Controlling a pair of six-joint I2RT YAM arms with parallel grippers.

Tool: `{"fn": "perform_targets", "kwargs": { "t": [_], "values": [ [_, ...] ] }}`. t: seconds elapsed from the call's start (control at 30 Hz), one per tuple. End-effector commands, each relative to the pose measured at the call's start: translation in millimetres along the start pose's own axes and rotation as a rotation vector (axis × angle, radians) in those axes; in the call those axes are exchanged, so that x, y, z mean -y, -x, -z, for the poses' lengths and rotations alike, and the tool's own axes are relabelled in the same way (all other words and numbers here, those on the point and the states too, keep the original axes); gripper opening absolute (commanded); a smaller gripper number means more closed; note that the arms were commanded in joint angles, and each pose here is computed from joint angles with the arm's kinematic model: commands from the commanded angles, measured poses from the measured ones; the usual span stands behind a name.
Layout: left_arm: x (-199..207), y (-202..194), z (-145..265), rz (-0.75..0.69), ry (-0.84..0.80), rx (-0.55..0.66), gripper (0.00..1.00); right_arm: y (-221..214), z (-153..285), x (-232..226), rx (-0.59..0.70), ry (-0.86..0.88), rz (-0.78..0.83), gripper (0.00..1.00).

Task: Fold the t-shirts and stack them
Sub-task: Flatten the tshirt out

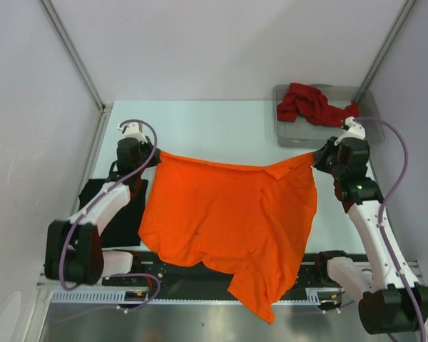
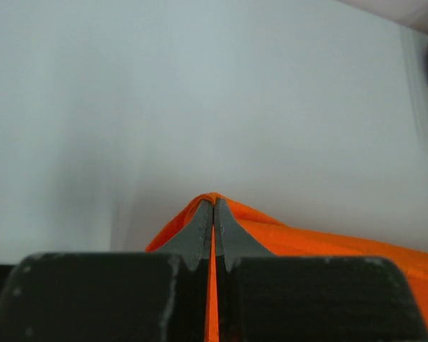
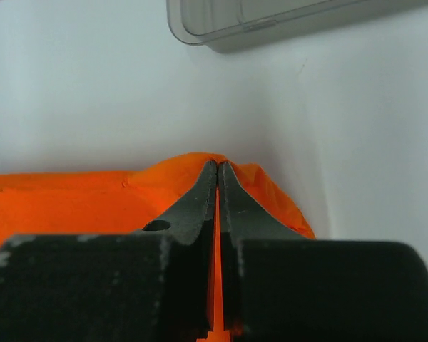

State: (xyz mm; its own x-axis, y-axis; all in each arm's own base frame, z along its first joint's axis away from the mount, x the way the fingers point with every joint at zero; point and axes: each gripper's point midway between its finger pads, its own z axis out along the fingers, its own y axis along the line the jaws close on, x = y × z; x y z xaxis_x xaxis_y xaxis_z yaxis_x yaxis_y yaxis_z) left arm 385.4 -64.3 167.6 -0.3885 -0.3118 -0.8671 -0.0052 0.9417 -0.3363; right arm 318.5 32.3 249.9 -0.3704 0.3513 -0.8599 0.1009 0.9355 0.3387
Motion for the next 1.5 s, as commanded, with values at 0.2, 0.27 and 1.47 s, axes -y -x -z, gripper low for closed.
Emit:
{"fn": "perform_targets", "kwargs": {
  "t": [0.2, 0.27, 1.47],
  "values": [
    [16.8, 24.4, -78.3, -0.028, -0.095, 0.054, 0.00, 19.6, -42.1, 5.7, 0.079, -0.031, 0.080, 0.00],
    [15.1, 21.2, -83.1, -0.022, -0.088, 0.034, 0.00, 24.3, -40.9, 2.5, 0.067, -0.027, 0.082, 0.00],
    [173.0, 290.9, 289.0, 0.013, -0.626, 0.687, 0.00, 254.0, 277.2, -101.0, 0.878, 0.343, 0.119, 0.00]
  ]
}}
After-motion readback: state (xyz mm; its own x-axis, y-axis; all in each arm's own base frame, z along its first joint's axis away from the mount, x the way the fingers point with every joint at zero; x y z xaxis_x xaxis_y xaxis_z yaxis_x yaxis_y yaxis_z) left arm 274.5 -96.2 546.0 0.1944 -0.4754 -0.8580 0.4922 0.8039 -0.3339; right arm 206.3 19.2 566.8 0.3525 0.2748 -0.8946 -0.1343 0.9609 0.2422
